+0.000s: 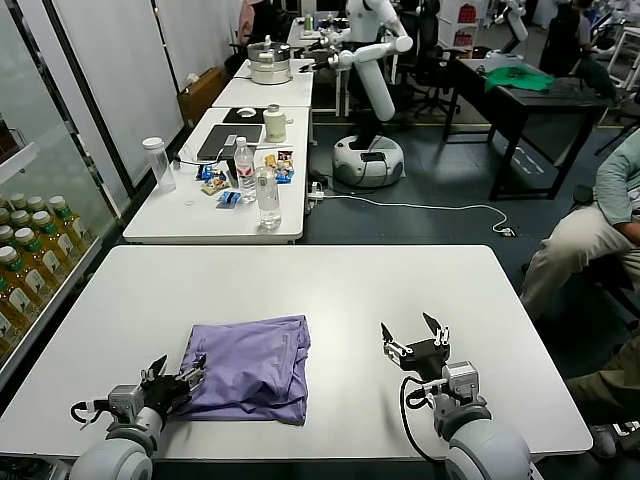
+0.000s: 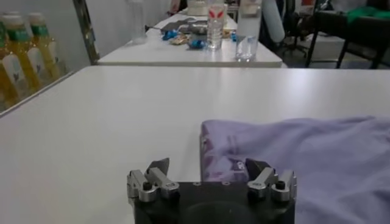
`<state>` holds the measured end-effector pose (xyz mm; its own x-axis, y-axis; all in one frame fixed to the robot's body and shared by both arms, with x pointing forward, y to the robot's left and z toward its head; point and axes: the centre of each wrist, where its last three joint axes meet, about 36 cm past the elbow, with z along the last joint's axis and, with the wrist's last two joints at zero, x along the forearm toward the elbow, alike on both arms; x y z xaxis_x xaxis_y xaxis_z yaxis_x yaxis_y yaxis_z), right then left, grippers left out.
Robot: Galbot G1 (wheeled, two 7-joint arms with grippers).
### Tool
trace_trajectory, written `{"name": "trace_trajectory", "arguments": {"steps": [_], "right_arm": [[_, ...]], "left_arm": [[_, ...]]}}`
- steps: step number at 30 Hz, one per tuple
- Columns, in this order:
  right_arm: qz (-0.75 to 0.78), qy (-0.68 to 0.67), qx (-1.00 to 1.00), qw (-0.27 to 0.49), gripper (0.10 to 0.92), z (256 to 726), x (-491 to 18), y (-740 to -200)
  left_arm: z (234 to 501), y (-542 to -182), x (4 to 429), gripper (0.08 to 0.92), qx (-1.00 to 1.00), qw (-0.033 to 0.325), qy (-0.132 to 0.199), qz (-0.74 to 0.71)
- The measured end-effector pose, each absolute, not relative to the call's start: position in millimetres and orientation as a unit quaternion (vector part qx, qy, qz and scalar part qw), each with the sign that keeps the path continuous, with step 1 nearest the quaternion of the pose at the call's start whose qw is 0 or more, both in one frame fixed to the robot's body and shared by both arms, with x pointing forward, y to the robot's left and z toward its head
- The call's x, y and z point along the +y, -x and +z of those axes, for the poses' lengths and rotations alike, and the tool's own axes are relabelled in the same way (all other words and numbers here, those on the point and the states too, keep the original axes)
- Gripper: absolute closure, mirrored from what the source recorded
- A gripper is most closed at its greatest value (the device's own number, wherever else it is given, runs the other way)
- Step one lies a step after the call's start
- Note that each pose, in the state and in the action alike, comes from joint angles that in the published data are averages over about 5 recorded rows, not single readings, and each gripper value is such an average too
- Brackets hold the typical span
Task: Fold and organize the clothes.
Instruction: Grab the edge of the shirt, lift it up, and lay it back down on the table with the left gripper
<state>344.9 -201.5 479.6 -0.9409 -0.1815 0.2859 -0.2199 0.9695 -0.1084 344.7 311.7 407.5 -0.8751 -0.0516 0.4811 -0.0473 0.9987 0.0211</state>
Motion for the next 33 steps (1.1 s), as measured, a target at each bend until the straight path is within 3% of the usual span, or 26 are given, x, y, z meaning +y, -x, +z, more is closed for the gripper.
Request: {"name": "trace_trajectory", "arguments": {"steps": [6, 9, 16, 33], "right_arm": [[0.069, -0.101, -0.983, 0.138, 0.200, 479, -202, -346], [0.070, -0.099, -0.983, 0.138, 0.200, 479, -202, -347], [0.070, -0.098, -0.983, 0.138, 0.200, 479, -203, -347], [0.070, -0.095, -0.983, 0.140, 0.200, 478, -204, -348]], "left_arm": [[401, -347, 320, 0.180, -0.967, 0.254, -0.030, -0.003], [400, -348, 320, 0.220, -0.967, 0.255, -0.025, 0.004], [397, -349, 316, 0.419, -0.966, 0.256, -0.009, 0.028], [391, -343, 310, 0.886, -0.963, 0.268, -0.004, 0.034]]}}
